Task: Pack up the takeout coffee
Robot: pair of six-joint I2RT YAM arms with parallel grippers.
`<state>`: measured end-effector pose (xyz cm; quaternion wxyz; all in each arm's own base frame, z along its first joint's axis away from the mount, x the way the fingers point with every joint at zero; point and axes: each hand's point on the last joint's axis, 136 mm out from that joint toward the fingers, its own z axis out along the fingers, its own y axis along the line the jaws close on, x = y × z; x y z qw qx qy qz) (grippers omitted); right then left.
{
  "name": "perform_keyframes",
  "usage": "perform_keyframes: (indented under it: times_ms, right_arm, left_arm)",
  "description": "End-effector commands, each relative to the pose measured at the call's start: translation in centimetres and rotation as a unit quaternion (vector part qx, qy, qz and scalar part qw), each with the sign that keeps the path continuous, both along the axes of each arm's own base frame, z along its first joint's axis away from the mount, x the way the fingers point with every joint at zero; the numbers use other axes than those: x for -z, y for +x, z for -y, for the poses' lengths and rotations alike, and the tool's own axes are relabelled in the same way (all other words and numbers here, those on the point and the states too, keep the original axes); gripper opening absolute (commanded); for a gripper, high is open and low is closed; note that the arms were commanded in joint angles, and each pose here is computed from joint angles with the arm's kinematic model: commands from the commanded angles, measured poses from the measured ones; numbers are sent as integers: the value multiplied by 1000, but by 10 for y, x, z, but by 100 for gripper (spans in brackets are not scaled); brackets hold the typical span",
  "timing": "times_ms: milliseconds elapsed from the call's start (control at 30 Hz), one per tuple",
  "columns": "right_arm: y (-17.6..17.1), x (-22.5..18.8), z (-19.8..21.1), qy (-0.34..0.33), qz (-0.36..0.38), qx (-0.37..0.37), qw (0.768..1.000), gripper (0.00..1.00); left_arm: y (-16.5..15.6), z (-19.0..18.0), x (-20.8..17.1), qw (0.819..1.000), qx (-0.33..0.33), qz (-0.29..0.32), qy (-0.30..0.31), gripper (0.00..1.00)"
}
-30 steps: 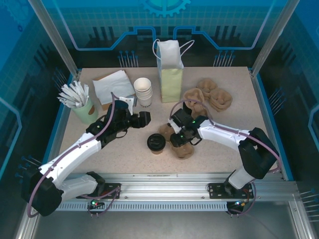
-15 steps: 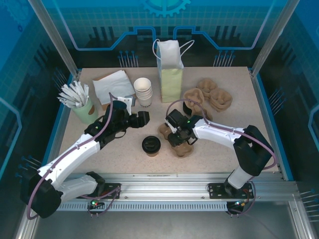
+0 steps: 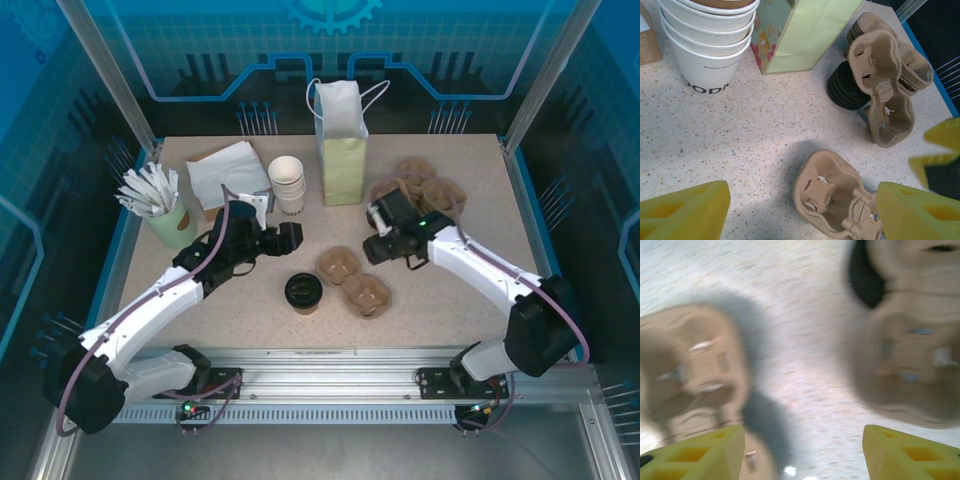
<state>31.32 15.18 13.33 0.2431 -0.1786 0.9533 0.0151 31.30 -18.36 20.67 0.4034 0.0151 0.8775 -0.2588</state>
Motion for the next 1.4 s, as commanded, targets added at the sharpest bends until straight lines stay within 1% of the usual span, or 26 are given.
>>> perform_keyframes:
  times_ms: [0,133,233,400,633,800,967,1233,1367]
  right_arm:
    - [23,-10,41,-53,26,33,998,65]
    - [46,-14,78,-97,39,66,992,64]
    - [57,-8,91,-111,28,74,991,62]
    - [72,12,92,-114,1,71,991,54]
    - [89,36,86,-106,-25,64,992,47]
    - [93,48,90,-108,-42,66,991,42]
    - [91,53,89,-95,-53,61,992,33]
    - [82,39,91,-81,-46,59,994,20]
    - [75,26,92,-67,-41,58,995,17]
  left_arm:
    - [6,7,-13,1000,13,11,-17,78]
    - [7,10,-14,1000,19,11,-23,78]
    - [7,13,-14,999,22,10,-27,78]
    - [8,15,-13,999,26,8,-29,78]
    - [7,17,-13,999,31,7,-32,78]
    - [6,17,-14,999,32,9,-31,78]
    - [6,16,-12,999,32,10,-30,78]
    - [4,15,-9,999,32,9,-27,78]
    - [4,14,-9,999,31,11,-27,78]
